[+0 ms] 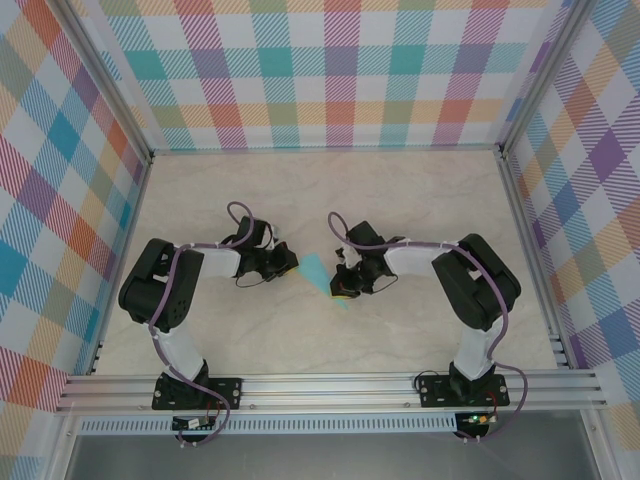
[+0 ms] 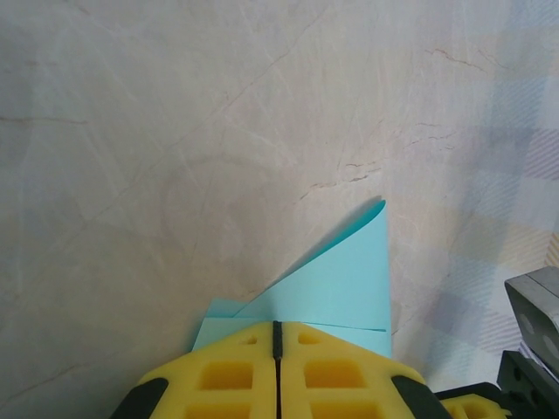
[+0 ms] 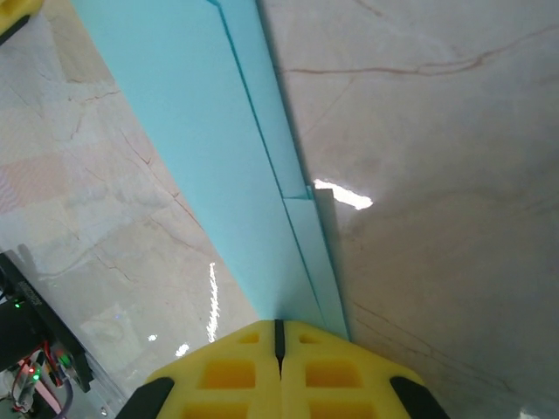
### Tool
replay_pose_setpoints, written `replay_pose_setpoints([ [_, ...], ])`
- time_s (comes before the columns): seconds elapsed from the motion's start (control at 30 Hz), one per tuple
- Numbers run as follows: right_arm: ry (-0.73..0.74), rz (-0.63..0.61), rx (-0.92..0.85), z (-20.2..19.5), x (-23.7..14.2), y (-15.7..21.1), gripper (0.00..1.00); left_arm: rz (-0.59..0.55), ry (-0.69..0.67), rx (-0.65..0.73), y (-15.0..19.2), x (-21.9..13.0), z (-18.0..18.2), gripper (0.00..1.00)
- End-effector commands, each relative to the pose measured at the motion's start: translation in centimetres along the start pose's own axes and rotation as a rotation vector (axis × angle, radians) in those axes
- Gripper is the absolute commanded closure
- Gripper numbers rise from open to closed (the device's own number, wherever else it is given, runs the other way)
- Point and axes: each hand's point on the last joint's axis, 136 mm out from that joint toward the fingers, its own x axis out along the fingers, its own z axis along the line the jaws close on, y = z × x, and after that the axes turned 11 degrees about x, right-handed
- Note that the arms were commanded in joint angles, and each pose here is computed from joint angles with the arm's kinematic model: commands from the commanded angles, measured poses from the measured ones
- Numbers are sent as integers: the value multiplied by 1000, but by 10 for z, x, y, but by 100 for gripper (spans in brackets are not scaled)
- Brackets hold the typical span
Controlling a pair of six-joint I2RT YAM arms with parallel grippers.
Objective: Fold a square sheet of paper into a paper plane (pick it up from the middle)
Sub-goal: Fold the wing for the fifth time at the center of the table.
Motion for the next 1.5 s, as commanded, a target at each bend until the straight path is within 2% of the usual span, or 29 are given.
replay_pose_setpoints([
  [0.0, 47, 11, -42, 9, -4, -5, 100, 103, -166, -66, 37, 9, 54, 94],
  [0.37, 5, 86, -106, 36, 23, -21, 100, 122, -187, -65, 42, 9, 59, 94],
  [0.6, 56, 110, -113, 15, 27, -13, 100, 121, -221, -73, 43, 7, 64, 94],
  [1.17, 88, 142, -28, -61, 8, 68, 100, 127, -243, -82, 39, 7, 66, 95],
  [1.37, 60, 100, -61, -50, -10, 73, 100, 113, -218, -69, 31, 5, 57, 95],
  [1.47, 62, 33, -88, -39, -24, 64, 100, 104, -188, -47, 25, 3, 45, 94],
])
